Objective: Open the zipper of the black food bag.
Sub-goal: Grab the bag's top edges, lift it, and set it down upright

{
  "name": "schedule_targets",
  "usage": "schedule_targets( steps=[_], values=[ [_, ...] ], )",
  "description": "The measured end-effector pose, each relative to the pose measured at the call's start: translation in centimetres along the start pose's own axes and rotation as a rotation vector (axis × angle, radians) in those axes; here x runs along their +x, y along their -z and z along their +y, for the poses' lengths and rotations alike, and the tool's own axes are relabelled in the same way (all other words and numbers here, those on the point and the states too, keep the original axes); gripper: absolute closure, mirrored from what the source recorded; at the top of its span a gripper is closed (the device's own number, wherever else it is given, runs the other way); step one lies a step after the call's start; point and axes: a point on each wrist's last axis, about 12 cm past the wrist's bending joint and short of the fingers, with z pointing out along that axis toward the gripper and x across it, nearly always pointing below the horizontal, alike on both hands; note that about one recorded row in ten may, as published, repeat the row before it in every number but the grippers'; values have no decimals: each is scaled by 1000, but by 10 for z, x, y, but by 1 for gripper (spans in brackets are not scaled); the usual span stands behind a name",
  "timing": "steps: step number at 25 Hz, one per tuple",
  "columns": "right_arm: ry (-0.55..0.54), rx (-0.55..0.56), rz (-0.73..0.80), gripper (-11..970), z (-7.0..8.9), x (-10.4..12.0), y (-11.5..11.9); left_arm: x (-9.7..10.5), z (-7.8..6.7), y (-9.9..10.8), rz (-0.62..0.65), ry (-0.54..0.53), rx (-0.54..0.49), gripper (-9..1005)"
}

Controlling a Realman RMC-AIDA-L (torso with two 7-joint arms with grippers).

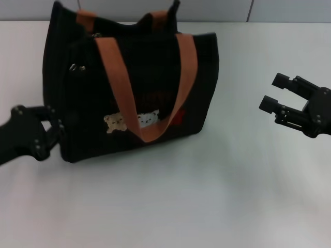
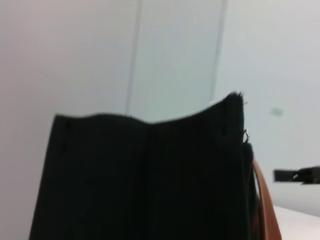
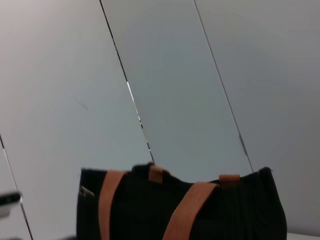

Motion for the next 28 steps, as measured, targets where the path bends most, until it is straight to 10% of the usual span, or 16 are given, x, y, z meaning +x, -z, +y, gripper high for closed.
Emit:
schedule_targets(
  steps=[13,28],
  values=[
    [-29,2,-18,115,8,8,6,-109,11,-23,120,-284,276,908],
    [-391,139,-115,115,-6,16,-15,-154,-10,-76,226,-495,395,914]
  ],
)
